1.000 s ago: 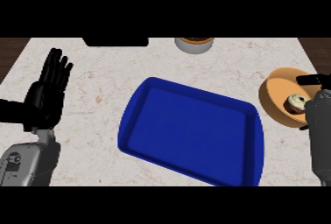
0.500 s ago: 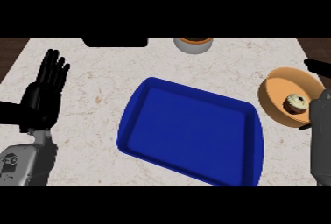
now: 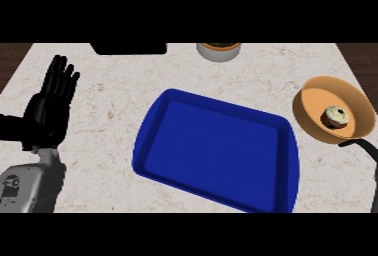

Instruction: Pick the cupcake from the tray and place it in the pot

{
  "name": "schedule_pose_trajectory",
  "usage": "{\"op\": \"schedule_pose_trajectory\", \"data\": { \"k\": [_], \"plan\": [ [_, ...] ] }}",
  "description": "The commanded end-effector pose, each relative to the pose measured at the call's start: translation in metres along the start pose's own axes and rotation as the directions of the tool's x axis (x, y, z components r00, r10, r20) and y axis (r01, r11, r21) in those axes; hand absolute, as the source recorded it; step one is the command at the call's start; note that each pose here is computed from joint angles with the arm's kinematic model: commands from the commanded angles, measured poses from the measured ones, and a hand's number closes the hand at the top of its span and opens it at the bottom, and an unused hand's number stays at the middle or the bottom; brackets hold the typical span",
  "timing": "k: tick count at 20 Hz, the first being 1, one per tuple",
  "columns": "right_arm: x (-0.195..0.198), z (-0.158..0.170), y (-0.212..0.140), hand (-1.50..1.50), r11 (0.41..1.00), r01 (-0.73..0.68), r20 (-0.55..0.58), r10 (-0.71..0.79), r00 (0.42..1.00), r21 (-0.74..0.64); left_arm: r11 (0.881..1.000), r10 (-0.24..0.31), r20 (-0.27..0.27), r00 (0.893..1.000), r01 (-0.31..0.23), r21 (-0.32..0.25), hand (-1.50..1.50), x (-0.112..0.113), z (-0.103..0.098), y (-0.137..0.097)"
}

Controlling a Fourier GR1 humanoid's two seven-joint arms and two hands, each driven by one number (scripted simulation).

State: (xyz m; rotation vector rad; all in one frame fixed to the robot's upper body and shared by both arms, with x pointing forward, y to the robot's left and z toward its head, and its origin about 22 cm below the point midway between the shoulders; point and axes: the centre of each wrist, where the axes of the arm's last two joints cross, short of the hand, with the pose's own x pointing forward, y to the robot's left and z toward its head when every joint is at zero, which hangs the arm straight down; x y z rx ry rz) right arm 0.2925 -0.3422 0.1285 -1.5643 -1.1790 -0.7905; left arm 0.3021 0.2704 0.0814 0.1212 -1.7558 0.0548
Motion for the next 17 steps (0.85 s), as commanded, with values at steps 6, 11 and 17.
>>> {"op": "schedule_pose_trajectory", "data": {
  "k": [6,11,17],
  "plan": [
    [-0.04,-0.003,-0.104,-1.5,0.991,0.082,0.022,-0.08,0.997,-0.102,1.0,0.016,0.01,1.0,-0.016,-0.004,0.0,0.0,0.009,-0.006],
    [-0.057,0.011,-0.151,-1.5,0.989,0.095,-0.011,-0.097,0.995,-0.112,1.0,-0.014,0.001,1.0,0.014,0.005,0.0,-0.009,0.013,0.018],
    [-0.084,0.01,-0.187,-1.5,0.993,0.056,0.014,-0.055,0.998,-0.107,1.0,-0.01,0.002,1.0,0.01,-0.004,0.0,-0.004,-0.004,-0.002]
  ]
}}
